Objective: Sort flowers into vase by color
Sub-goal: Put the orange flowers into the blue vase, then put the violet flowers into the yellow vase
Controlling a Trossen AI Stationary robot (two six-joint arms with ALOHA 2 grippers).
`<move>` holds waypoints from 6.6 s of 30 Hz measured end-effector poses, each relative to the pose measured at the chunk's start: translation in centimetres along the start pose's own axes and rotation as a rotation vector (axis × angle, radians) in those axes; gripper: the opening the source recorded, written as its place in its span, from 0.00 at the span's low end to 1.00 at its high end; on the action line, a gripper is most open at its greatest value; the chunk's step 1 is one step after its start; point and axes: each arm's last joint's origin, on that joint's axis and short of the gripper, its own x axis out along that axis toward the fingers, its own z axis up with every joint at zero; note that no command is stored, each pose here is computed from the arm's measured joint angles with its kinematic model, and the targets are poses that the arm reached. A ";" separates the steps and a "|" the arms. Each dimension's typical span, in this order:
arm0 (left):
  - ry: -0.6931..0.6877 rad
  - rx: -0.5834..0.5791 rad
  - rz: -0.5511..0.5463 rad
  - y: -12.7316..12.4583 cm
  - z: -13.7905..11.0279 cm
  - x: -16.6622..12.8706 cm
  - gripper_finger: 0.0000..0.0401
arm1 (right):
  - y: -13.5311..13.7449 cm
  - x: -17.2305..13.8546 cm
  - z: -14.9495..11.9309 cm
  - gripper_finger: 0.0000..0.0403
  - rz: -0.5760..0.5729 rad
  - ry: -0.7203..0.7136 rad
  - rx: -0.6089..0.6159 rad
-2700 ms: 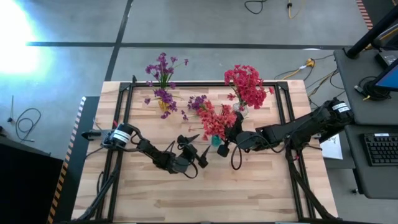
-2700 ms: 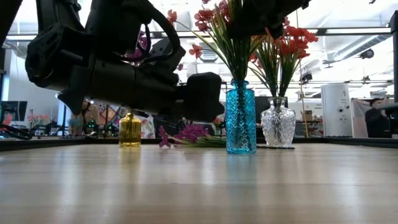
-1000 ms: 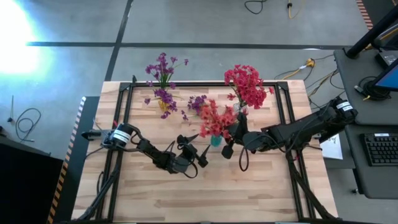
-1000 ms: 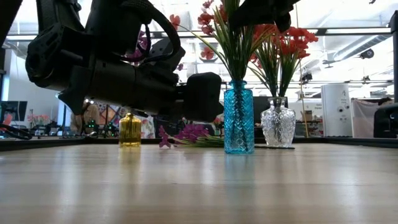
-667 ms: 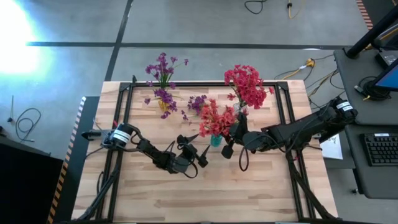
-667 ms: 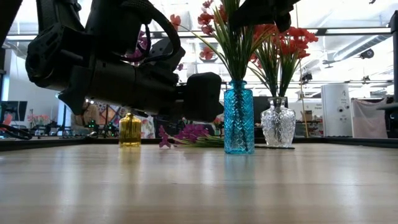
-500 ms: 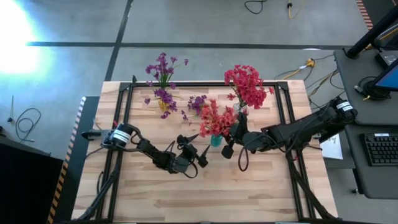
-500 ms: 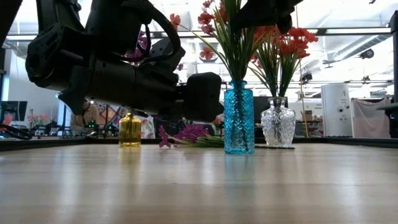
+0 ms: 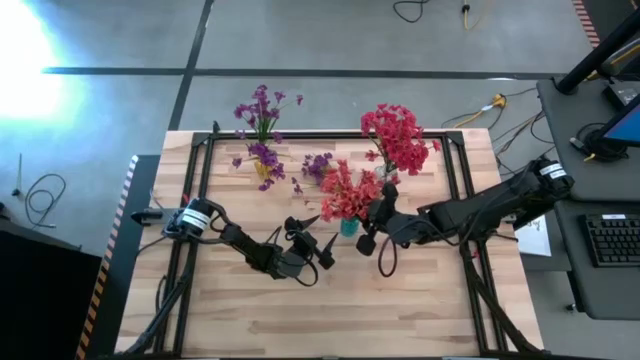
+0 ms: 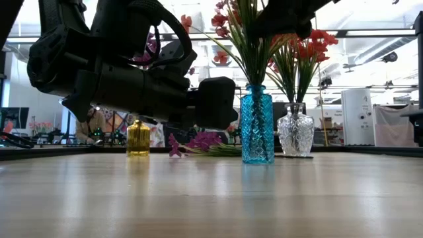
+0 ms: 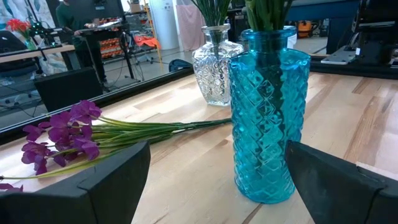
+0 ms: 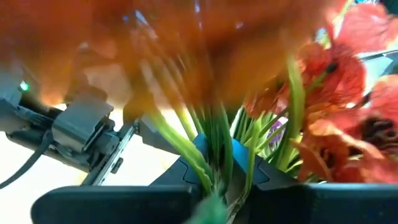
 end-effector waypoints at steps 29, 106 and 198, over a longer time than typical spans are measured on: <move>0.002 0.005 0.002 0.1 -0.1 0.0 0.88 | 1.0 1.6 -1.4 0.08 -0.032 0.030 -0.060; -0.042 -0.176 -0.230 4.0 5.5 -13.3 0.88 | 2.4 -4.1 6.5 0.54 0.050 0.124 -0.078; 0.535 -0.110 -0.654 6.9 5.5 -16.2 0.88 | -5.1 0.9 -12.3 0.53 -0.410 0.438 0.294</move>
